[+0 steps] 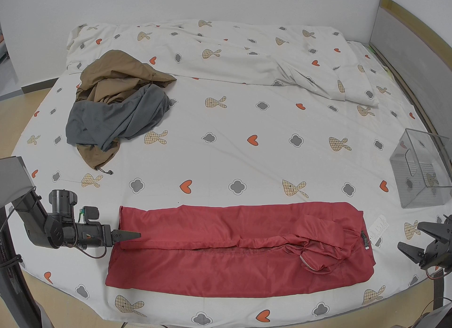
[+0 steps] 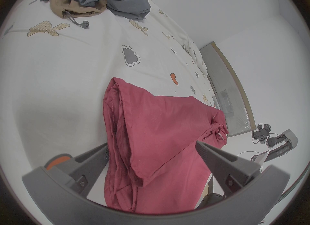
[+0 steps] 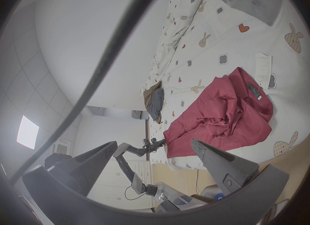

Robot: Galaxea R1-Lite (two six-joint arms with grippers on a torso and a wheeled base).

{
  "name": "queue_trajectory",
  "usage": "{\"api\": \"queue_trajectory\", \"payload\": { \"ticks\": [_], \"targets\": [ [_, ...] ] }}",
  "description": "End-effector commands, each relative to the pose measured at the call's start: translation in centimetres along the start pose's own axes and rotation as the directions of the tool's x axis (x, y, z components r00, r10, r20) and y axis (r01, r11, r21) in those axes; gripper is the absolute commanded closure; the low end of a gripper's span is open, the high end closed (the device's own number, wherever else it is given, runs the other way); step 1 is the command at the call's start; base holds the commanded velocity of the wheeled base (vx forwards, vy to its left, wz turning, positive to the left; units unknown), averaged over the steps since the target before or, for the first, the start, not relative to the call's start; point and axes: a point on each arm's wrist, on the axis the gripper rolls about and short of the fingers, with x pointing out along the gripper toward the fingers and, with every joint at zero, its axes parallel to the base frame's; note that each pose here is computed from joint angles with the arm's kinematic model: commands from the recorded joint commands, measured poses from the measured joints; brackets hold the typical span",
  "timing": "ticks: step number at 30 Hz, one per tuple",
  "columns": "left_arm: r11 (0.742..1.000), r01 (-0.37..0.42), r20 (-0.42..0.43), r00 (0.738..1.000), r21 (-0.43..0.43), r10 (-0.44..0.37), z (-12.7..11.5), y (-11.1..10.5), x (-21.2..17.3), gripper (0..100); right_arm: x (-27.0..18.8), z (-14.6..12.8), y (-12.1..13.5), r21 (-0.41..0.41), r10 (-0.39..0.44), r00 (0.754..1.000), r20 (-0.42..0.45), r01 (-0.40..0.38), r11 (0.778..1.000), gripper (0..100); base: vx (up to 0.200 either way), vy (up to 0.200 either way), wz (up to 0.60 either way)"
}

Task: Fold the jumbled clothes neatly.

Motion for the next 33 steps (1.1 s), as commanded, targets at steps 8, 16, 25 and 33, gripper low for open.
{"api": "queue_trajectory", "payload": {
  "ticks": [8,16,25,33],
  "targets": [
    [0.999,-0.044,0.012,0.999,0.006,0.044,-0.6,1.0,-0.6,0,0.0,0.0,0.0,0.004,0.000,1.000,-0.001,0.000,1.000,0,0.000,0.000,0.00],
    [0.999,-0.022,0.048,0.999,-0.027,0.023,-1.5,2.0,0.4,0,0.0,-0.1,-0.1,0.006,0.002,1.000,-0.003,-0.002,1.000,0,0.000,0.000,0.00],
    [0.993,0.057,0.053,0.997,-0.105,-0.052,-1.4,3.0,1.0,0,0.0,-0.2,-0.1,0.007,0.002,1.000,-0.003,-0.002,1.000,0,0.000,0.000,0.00],
    [0.985,0.147,0.033,0.989,-0.091,-0.144,-1.7,2.0,1.3,0,0.0,-0.2,-0.1,0.007,0.001,1.000,-0.002,-0.001,1.000,0,0.000,0.000,0.00]
  ]
}}
